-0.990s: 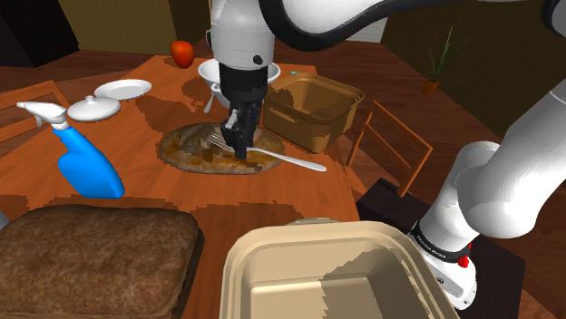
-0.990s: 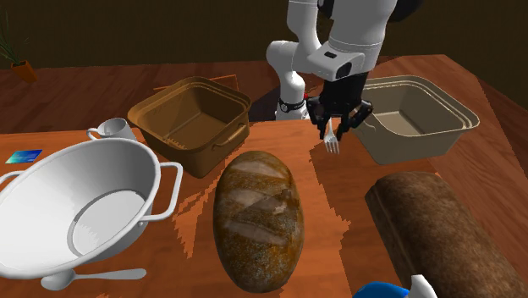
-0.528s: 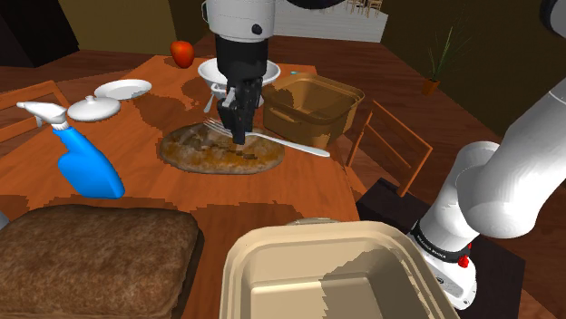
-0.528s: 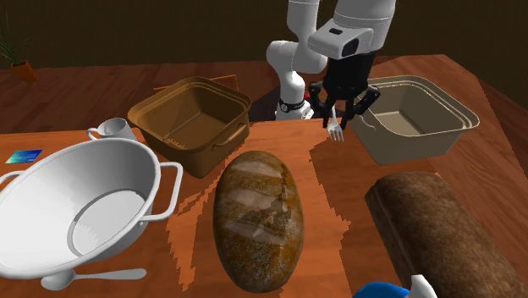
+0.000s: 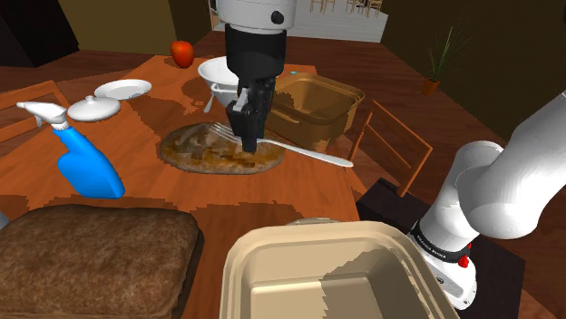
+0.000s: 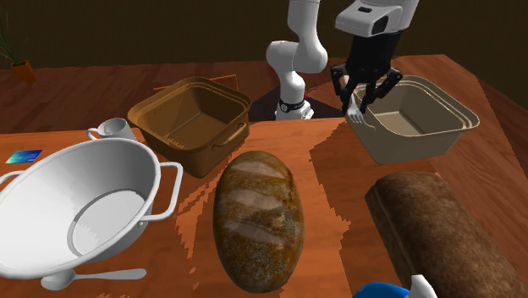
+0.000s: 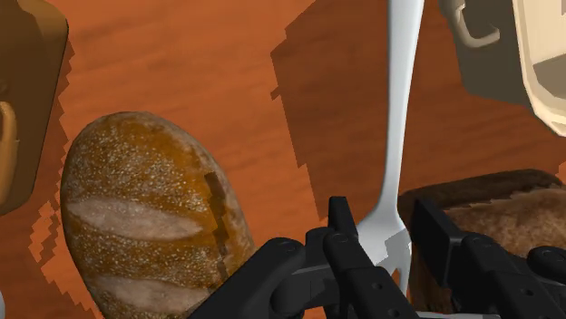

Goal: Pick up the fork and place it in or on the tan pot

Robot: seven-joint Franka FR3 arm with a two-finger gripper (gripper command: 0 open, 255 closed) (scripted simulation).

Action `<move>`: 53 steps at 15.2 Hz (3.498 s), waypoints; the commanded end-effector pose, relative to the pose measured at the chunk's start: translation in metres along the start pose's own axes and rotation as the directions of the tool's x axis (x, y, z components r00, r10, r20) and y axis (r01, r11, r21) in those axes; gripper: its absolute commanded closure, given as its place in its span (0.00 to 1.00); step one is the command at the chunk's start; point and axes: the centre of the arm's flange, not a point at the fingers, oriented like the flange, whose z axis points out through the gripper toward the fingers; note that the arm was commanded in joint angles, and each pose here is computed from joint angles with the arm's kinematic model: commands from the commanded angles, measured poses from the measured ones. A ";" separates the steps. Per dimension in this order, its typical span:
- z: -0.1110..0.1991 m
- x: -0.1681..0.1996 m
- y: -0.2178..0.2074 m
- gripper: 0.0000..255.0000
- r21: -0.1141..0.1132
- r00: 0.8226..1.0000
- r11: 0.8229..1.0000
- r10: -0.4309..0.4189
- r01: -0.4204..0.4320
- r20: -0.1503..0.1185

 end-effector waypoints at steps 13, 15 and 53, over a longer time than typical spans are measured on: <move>-0.004 -0.117 -0.141 1.00 0.000 1.000 1.000 0.001 -0.001 0.000; -0.005 -0.135 -0.161 1.00 0.000 1.000 1.000 0.001 -0.001 0.000; 0.019 -0.178 -0.207 0.00 0.000 1.000 1.000 0.001 -0.001 0.000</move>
